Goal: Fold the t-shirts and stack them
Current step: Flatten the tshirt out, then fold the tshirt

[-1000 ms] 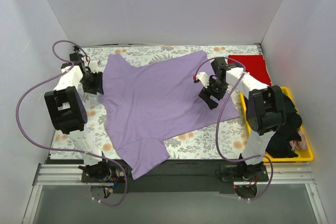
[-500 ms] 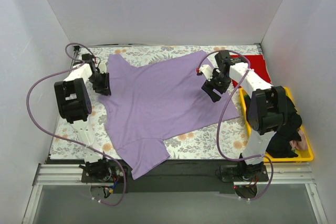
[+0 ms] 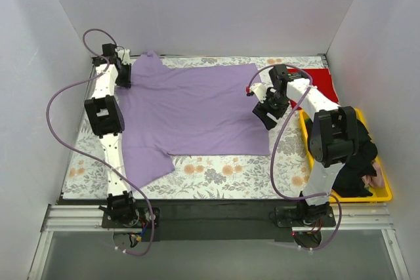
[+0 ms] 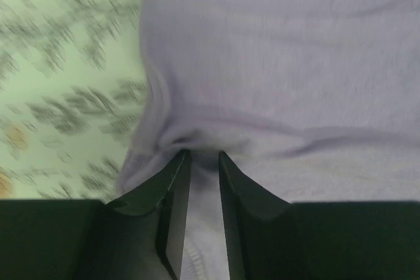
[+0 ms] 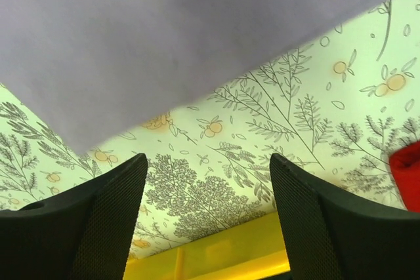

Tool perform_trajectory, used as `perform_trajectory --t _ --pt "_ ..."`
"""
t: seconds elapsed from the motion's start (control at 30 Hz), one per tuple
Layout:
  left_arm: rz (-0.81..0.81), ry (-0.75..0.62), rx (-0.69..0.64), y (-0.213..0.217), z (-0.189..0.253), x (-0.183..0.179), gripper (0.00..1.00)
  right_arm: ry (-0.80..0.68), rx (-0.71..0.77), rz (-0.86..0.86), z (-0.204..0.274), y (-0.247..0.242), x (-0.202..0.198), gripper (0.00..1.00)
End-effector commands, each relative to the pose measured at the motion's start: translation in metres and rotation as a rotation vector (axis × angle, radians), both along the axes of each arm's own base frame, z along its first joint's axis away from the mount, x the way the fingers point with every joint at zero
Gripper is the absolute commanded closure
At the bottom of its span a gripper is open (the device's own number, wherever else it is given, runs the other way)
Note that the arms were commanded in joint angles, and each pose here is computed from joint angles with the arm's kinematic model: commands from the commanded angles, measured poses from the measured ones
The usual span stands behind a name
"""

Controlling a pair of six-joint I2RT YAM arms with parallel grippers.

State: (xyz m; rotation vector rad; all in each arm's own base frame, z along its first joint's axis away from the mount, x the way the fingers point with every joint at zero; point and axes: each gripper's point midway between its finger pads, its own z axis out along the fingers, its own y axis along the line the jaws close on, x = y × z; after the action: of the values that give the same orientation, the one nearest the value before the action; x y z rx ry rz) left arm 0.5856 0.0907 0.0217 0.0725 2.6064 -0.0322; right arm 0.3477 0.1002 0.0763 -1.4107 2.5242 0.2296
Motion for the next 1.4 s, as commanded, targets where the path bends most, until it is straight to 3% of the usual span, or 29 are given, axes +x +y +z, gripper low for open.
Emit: perform_trajectory --t 0.0,0.03,0.1,0.13,0.17,0.2,0.23,0.27,0.37,0.4,0.43,0.47,0.6,0.8,1.07,1.37 --pt "-0.027 -0.055 0.178 0.019 -0.013 0.023 0.76 0.036 0.05 -0.014 -0.002 0.012 0.002 0.2" --pt "-0.033 -0.112 0.181 0.017 -0.019 0.032 0.75 0.053 0.059 -0.017 -0.007 0.015 0.003 0.22" --pt "-0.036 -0.305 0.133 0.009 0.042 0.052 0.66 0.053 0.07 -0.025 -0.007 0.019 0.006 0.23" --pt "-0.078 -0.312 0.071 -0.003 0.047 0.046 0.62 0.061 0.082 -0.027 -0.007 0.022 0.006 0.26" --pt "-0.102 -0.383 0.053 -0.008 0.09 0.045 0.6 0.059 0.088 -0.027 -0.006 0.023 0.006 0.26" --pt "-0.124 -0.397 0.038 -0.013 0.105 0.04 0.56 0.055 0.094 -0.022 -0.004 0.027 0.006 0.27" --pt "-0.187 -0.403 -0.026 -0.027 0.116 0.028 0.54 0.047 0.105 -0.015 0.001 0.03 0.004 0.27" --pt "-0.218 -0.452 -0.026 -0.032 0.154 0.018 0.52 0.042 0.11 -0.011 0.003 0.032 0.002 0.28" --pt "-0.34 -0.389 -0.111 -0.046 0.175 -0.031 0.47 0.018 0.128 0.038 0.016 0.044 -0.012 0.29" --pt "-0.372 -0.314 -0.171 -0.053 0.183 -0.066 0.45 0.012 0.127 0.068 0.018 0.05 -0.019 0.29" --pt "-0.416 -0.292 -0.183 -0.044 0.185 -0.085 0.37 0.012 0.116 0.087 0.018 0.049 -0.03 0.3" --pt "-0.458 -0.269 -0.256 -0.052 0.187 -0.105 0.36 0.009 0.107 0.101 0.017 0.05 -0.037 0.3" --pt "-0.503 -0.105 -0.365 -0.047 0.17 -0.196 0.34 -0.012 0.054 0.193 0.006 0.059 -0.069 0.39" --pt "-0.533 -0.001 -0.366 -0.049 0.143 -0.285 0.35 -0.052 -0.042 0.257 -0.019 0.059 -0.087 0.43" --pt "-0.545 0.019 -0.363 -0.063 0.127 -0.328 0.35 -0.048 -0.095 0.282 -0.046 0.055 -0.095 0.46" --pt "-0.518 0.052 -0.378 -0.062 0.117 -0.331 0.37 -0.078 -0.1 0.324 -0.04 0.066 -0.112 0.5"
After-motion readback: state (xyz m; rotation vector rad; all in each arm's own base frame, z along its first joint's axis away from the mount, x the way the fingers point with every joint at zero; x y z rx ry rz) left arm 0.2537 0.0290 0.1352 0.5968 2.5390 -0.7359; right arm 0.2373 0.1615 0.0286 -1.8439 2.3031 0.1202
